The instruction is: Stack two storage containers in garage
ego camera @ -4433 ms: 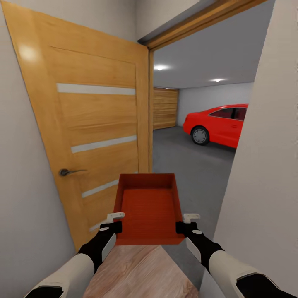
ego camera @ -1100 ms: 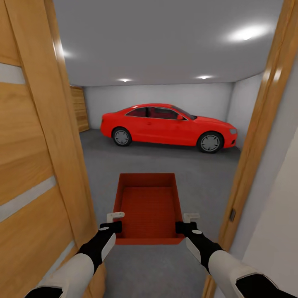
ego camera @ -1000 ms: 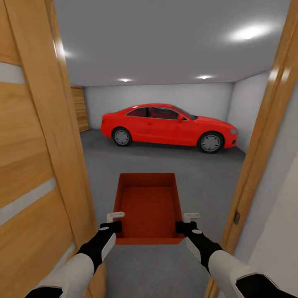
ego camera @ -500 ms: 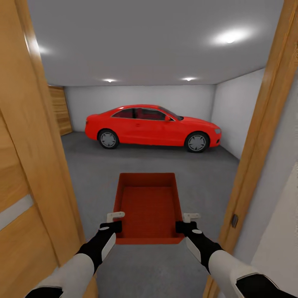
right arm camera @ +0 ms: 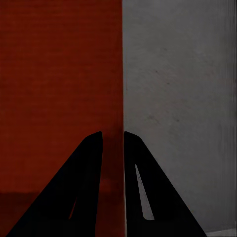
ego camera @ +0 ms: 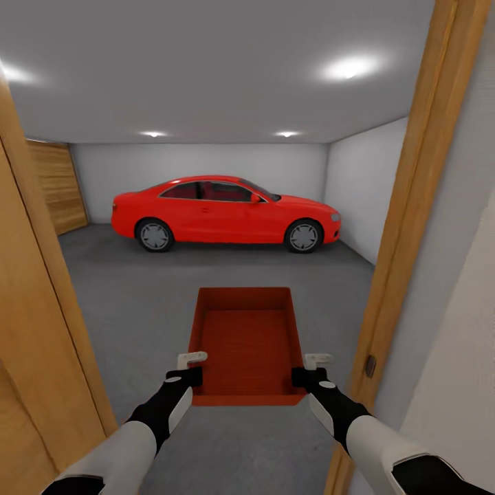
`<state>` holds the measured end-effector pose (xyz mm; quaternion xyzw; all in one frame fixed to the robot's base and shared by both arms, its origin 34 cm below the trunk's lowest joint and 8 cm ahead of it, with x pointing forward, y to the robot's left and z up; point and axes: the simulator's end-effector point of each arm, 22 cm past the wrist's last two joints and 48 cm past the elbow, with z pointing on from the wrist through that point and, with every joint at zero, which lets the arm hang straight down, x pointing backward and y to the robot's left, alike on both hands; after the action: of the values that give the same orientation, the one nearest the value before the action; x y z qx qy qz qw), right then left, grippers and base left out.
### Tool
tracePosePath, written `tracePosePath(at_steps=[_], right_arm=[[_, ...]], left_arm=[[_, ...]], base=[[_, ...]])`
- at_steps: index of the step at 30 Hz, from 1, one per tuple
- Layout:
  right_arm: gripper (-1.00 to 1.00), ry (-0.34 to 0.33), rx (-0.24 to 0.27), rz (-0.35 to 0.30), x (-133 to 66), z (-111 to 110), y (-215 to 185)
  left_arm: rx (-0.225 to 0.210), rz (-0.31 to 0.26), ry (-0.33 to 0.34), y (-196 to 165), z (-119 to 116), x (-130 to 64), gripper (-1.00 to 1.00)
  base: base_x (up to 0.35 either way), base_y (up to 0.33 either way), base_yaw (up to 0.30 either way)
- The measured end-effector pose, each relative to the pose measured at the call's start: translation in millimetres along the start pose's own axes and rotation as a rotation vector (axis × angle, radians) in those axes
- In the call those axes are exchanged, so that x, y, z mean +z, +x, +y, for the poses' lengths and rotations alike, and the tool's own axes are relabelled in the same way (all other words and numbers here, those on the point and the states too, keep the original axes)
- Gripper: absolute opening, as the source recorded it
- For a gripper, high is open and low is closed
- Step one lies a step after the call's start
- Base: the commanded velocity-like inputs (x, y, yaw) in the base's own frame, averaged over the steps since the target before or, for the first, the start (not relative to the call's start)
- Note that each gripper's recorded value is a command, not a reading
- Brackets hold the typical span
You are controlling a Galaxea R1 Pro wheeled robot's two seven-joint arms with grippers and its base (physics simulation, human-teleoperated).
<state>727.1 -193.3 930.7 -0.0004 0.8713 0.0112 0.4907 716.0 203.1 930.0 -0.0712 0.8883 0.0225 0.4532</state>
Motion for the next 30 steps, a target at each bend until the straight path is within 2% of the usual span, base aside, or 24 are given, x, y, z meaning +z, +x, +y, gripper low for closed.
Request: tracePosePath(at_steps=[6,30], right_arm=[[-1.00,-0.001,0.000,-0.001,-0.3,-0.5,-0.9],[-1.00,0.000,0.000,-0.003,-0.4,0.2,-1.2]], left_arm=[[0.000,-0.001,-0.001,-0.8,-0.6,-0.6,-1.00],[0.000,-0.003,0.000,-1.2,0.1,-0.4,-1.00]], base=[[0.005,0.000,-0.105],[0.000,0.000,-0.001]])
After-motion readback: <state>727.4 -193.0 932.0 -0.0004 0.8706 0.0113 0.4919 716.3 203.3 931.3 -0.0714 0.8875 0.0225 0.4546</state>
